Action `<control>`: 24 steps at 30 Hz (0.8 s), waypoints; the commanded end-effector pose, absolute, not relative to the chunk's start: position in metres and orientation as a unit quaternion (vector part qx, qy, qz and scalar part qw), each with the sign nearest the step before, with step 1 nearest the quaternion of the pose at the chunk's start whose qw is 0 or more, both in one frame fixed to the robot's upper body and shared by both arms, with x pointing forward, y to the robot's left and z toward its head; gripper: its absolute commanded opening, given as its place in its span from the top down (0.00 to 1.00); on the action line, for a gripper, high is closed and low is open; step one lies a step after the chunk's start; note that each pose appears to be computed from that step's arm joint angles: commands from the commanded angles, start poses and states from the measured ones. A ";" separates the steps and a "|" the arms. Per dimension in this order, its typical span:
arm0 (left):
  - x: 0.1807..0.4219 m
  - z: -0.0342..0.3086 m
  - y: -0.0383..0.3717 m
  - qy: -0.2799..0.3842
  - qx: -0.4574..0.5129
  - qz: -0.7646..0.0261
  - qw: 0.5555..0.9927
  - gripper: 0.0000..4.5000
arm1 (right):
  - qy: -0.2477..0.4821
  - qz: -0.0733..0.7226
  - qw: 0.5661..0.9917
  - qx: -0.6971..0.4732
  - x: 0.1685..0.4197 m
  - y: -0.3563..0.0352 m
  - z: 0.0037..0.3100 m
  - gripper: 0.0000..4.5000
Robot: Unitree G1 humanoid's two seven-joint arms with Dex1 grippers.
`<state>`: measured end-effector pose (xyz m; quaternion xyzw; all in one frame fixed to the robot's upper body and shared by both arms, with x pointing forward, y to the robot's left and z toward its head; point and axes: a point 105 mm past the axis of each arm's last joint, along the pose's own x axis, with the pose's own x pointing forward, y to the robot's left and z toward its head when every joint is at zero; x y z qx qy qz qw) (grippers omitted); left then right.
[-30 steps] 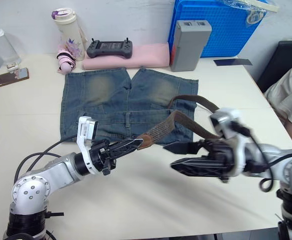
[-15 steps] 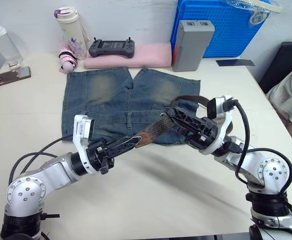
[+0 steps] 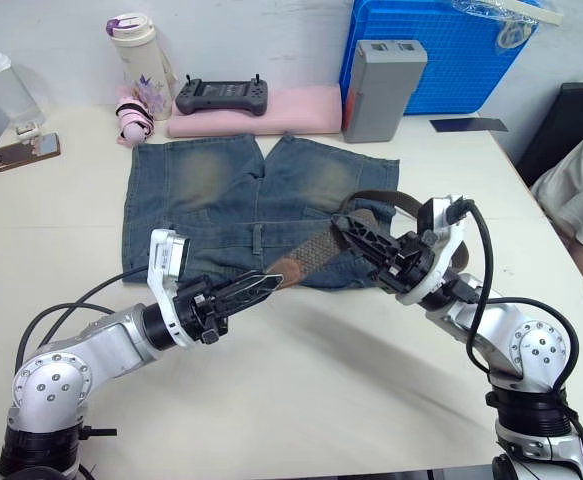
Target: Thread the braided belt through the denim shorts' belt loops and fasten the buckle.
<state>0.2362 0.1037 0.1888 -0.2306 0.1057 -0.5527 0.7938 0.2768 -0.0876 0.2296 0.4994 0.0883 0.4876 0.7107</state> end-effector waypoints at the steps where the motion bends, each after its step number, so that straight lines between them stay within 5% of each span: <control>1: 0.255 0.169 0.113 0.081 -0.009 -0.537 0.840 0.37 | 0.058 0.463 0.723 0.510 0.285 -0.102 0.237 1.00; 2: 0.265 0.161 0.120 0.069 0.067 -0.523 0.847 0.29 | 0.056 0.452 0.725 0.516 0.289 -0.106 0.236 1.00; 5: 0.292 0.149 0.139 0.040 0.220 -0.483 0.847 0.29 | 0.049 0.438 0.731 0.521 0.294 -0.113 0.236 1.00; 13: 0.342 0.120 0.182 0.039 0.408 -0.386 0.827 0.29 | 0.032 0.442 0.734 0.515 0.292 -0.116 0.244 1.00; 17: 0.348 0.129 0.178 0.018 0.405 -0.386 0.829 0.67 | 0.028 0.444 0.735 0.511 0.290 -0.115 0.245 1.00; 18: 0.347 0.128 0.177 0.018 0.407 -0.389 0.826 0.67 | 0.028 0.443 0.737 0.510 0.290 -0.116 0.245 1.00; 19: 0.345 0.127 0.178 0.020 0.405 -0.391 0.826 0.84 | 0.027 0.441 0.739 0.508 0.290 -0.116 0.244 1.00; 22: 0.337 0.125 0.182 0.028 0.399 -0.398 0.825 0.98 | 0.025 0.433 0.747 0.504 0.290 -0.119 0.242 1.00; 24: 0.322 0.129 0.186 0.027 0.391 -0.418 0.820 0.98 | 0.022 0.418 0.758 0.500 0.291 -0.124 0.240 1.00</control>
